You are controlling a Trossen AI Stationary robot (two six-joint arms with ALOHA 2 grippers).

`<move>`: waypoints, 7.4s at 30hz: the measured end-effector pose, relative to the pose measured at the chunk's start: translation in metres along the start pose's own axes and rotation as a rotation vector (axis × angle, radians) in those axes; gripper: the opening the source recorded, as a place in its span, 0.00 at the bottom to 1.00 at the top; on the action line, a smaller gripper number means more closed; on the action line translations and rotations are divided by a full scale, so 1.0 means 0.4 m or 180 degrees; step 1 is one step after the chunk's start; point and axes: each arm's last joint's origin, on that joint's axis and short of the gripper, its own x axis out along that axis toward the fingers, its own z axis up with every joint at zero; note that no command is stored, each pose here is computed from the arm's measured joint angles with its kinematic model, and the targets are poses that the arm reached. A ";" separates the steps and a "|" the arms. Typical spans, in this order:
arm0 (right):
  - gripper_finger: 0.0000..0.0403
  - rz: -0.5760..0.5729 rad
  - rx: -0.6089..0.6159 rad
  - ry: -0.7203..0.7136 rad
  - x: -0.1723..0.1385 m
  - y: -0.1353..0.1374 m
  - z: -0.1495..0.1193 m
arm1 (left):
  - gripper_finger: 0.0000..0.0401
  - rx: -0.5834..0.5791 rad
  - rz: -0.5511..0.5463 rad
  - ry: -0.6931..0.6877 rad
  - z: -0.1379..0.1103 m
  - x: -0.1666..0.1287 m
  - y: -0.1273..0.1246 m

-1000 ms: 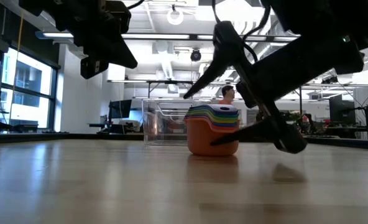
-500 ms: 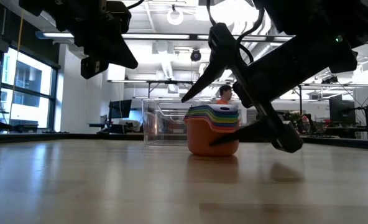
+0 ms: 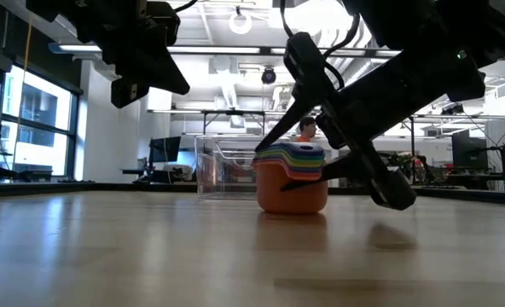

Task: Nest measuring cups in basket
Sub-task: Put the nested measuring cups into the transparent bin, then return to Home Position

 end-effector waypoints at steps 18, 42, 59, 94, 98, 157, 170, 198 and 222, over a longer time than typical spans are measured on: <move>0.17 0.0227 -0.0497 0.0746 -0.001 0.021 -0.008 | 0.00 0.0005 -0.0052 -0.0002 0.003 -0.010 -0.001; 0.16 0.1082 -0.1838 0.0142 -0.073 0.463 0.434 | 0.00 0.0105 -0.0251 -0.1115 0.127 -0.208 0.019; 0.16 0.0632 -0.0463 0.0176 0.077 0.300 0.688 | 0.00 0.0219 -0.0534 -0.1861 0.144 -0.363 0.028; 0.23 0.0291 0.0609 -0.0230 0.178 0.178 0.781 | 0.00 0.0205 -0.0558 -0.1910 0.143 -0.375 0.030; 0.28 0.0255 0.0623 -0.0226 0.178 0.176 0.781 | 0.00 0.0204 -0.0558 -0.1909 0.143 -0.375 0.030; 0.54 -0.1204 0.0390 -0.0023 0.119 0.279 0.790 | 0.00 0.0262 -0.0528 -0.1893 0.141 -0.374 0.031; 0.54 -0.1657 -0.0067 0.0296 0.064 0.318 0.791 | 0.00 0.0217 -0.0541 -0.1889 0.141 -0.374 0.031; 0.54 0.0272 -0.2263 -0.0292 -0.401 0.342 0.403 | 0.00 0.0212 -0.0387 -0.1986 0.144 -0.375 0.034; 0.17 0.1830 -0.3709 -0.1004 -0.517 0.366 0.273 | 0.00 0.0489 -0.0766 -0.1834 0.130 -0.391 0.026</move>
